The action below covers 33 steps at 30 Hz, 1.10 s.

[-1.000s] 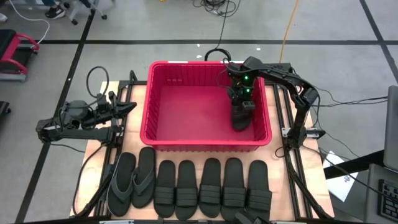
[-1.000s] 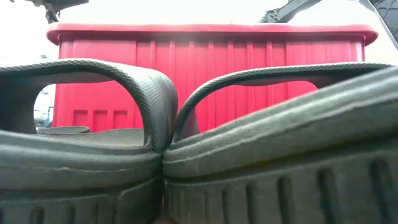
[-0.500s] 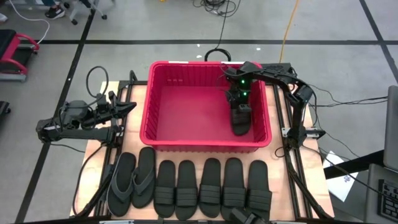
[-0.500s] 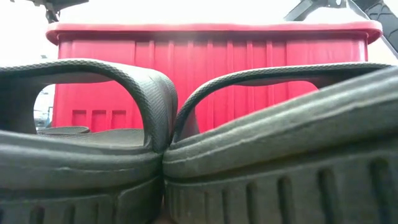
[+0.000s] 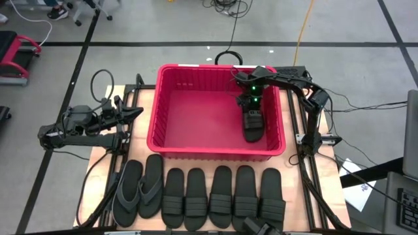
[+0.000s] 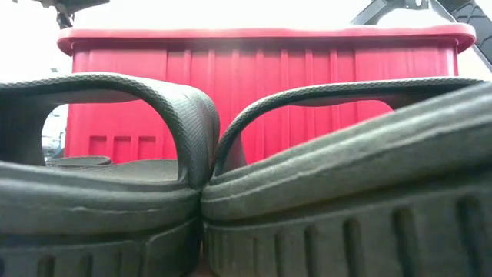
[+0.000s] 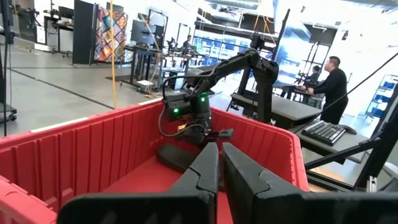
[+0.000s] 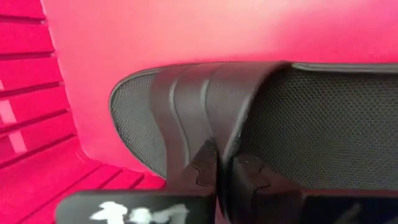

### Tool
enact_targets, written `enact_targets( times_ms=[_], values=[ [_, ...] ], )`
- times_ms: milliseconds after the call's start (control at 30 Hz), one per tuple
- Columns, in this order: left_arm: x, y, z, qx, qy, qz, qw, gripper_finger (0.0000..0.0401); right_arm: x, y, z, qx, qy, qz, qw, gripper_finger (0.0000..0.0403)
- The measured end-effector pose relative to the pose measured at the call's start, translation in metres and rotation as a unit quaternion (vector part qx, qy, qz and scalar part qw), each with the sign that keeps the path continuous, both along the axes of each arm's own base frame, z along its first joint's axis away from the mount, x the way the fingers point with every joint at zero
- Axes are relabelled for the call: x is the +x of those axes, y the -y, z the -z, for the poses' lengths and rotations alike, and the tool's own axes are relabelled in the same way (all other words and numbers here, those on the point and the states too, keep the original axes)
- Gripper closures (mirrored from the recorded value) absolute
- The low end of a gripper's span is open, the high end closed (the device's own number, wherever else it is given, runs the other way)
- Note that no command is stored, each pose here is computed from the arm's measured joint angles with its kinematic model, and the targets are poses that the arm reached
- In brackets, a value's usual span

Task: Pick and place slides into bin
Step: Put the black slide into the red bin

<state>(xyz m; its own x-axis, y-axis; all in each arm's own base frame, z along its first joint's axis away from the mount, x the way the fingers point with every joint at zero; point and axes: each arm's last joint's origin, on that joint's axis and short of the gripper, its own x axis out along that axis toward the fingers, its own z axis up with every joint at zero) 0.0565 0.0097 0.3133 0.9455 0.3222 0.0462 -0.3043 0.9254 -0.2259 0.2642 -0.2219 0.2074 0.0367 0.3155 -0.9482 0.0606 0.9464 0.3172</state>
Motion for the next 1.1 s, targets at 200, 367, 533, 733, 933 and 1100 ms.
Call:
enact_targets(
  times_ms=[200,367,533,733,933,1100],
  values=[
    [0.0,0.0,0.0,0.0,0.0,0.0,1.0,0.038,-0.005,0.002,0.0,0.008,-0.015,0.02,1.0,0.04],
    [0.0,0.0,0.0,0.0,-0.001,0.0,1.0,0.038,-0.008,0.004,-0.001,0.013,-0.022,0.025,0.999,0.04],
    [0.0,0.0,0.0,0.0,-0.001,0.0,1.0,0.038,-0.008,0.004,0.0,0.012,-0.021,0.031,0.999,0.038],
    [0.0,0.0,0.0,0.0,-0.001,0.0,1.0,0.038,-0.007,0.006,0.0,0.003,-0.018,0.045,0.999,0.034],
    [0.0,0.0,0.0,0.0,-0.001,0.0,1.0,0.038,-0.007,0.005,-0.004,-0.003,-0.013,0.052,0.999,0.0293],
    [0.0,0.0,0.0,0.0,-0.001,0.0,1.0,0.038,-0.008,0.005,-0.016,-0.032,0.015,0.056,0.998,0.0257]
  ],
)
